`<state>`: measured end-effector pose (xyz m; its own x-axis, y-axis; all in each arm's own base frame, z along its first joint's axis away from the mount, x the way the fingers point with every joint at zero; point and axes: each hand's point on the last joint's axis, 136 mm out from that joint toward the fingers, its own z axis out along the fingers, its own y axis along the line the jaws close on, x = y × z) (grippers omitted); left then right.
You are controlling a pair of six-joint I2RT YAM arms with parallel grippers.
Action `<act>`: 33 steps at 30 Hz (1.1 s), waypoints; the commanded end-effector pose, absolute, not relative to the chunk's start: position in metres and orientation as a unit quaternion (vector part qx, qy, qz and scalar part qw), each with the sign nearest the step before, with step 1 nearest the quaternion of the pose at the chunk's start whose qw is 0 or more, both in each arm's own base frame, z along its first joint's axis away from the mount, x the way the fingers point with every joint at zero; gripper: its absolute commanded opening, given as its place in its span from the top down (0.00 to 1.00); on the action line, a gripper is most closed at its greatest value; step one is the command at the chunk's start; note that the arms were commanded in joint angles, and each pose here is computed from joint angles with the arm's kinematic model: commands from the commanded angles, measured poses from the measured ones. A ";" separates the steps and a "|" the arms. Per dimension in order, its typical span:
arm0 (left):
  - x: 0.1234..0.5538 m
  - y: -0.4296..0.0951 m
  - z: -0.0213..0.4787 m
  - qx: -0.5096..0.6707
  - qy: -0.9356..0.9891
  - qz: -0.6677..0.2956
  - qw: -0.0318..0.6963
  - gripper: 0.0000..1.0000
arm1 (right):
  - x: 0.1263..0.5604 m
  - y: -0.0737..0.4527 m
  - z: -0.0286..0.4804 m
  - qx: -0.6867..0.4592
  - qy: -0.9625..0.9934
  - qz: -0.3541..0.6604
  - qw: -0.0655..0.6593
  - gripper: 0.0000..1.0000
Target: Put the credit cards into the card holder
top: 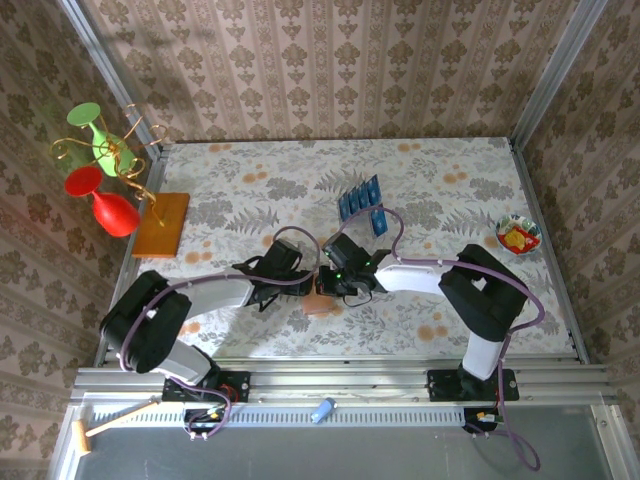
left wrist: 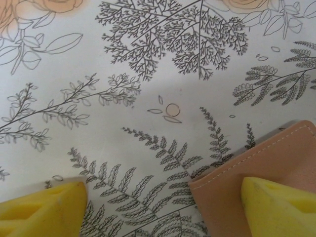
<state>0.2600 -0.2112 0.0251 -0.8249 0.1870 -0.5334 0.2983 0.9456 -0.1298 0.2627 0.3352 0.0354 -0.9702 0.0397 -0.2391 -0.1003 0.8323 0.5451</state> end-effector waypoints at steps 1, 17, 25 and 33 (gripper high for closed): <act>0.248 -0.192 0.020 0.120 0.961 -0.076 0.238 0.17 | 0.251 0.321 0.008 0.001 0.961 0.258 0.097 1.00; 0.243 -0.193 0.033 0.125 0.956 -0.104 0.246 0.16 | 0.248 0.318 0.006 0.003 0.962 0.257 0.095 1.00; 0.245 -0.200 0.016 0.131 0.958 -0.108 0.233 0.15 | 0.249 0.319 0.010 0.003 0.961 0.260 0.096 1.00; 0.235 -0.197 0.002 0.127 0.961 -0.102 0.222 0.16 | 0.263 0.323 0.043 0.002 0.951 0.281 0.127 1.00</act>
